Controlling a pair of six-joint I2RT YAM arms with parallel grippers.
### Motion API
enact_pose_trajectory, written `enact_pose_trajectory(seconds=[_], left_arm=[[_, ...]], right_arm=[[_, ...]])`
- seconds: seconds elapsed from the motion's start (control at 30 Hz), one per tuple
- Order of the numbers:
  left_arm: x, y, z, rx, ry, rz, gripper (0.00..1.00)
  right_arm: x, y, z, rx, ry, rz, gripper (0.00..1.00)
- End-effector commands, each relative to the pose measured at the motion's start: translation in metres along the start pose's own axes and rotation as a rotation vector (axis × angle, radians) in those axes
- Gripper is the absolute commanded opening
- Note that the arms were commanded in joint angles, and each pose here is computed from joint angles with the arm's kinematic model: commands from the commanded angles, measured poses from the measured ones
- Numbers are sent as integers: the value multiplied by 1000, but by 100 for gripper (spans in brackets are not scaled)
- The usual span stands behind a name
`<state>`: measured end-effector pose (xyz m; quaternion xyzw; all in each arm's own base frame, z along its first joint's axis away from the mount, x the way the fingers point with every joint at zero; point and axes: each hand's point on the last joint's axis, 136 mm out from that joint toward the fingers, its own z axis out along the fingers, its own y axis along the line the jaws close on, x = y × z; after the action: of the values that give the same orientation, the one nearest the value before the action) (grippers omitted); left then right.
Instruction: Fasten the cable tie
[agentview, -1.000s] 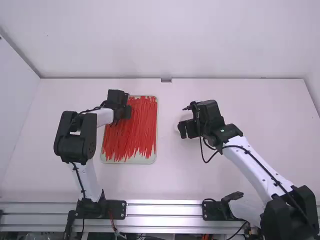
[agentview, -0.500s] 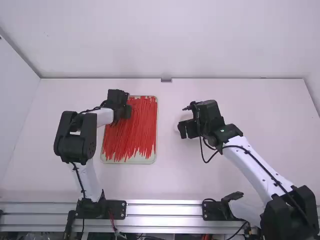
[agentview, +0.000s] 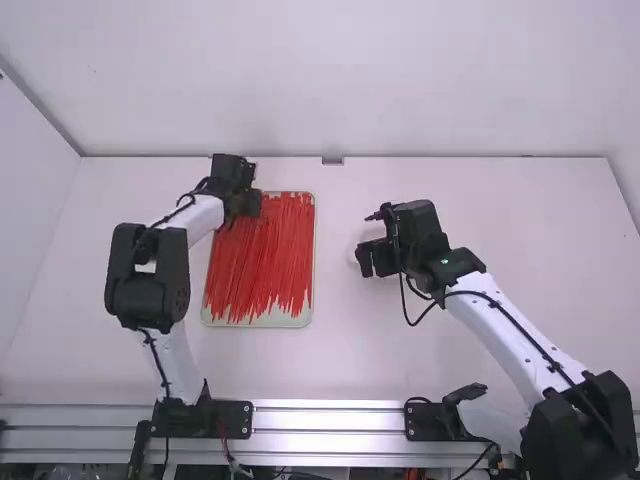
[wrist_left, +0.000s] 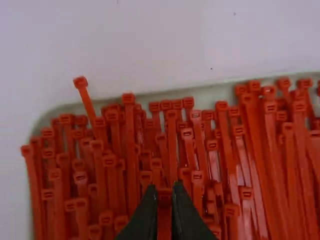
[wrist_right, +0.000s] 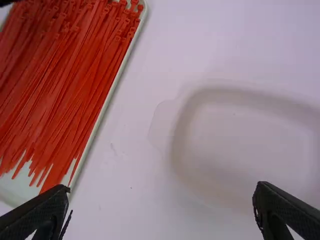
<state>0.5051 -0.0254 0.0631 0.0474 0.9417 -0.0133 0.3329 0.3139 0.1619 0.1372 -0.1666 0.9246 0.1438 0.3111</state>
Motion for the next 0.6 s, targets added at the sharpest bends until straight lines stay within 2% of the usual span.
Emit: enact_pose_trajectory(seconds=[0.0,0.23,0.33,0.57], left_arm=[[-34,1,-35,-4,-88,12,2],[-55,-2,-95,-6,-165,17,2],[-66,-8,-136,0,-242,27,2],[-57,-13,-211,1,-418,17,2]], right_arm=[[1,2,2,-5,6,2,98],[-1,2,2,-6,0,1,98],[-2,2,2,-6,-6,0,98],[-4,2,2,-8,-14,-1,98]])
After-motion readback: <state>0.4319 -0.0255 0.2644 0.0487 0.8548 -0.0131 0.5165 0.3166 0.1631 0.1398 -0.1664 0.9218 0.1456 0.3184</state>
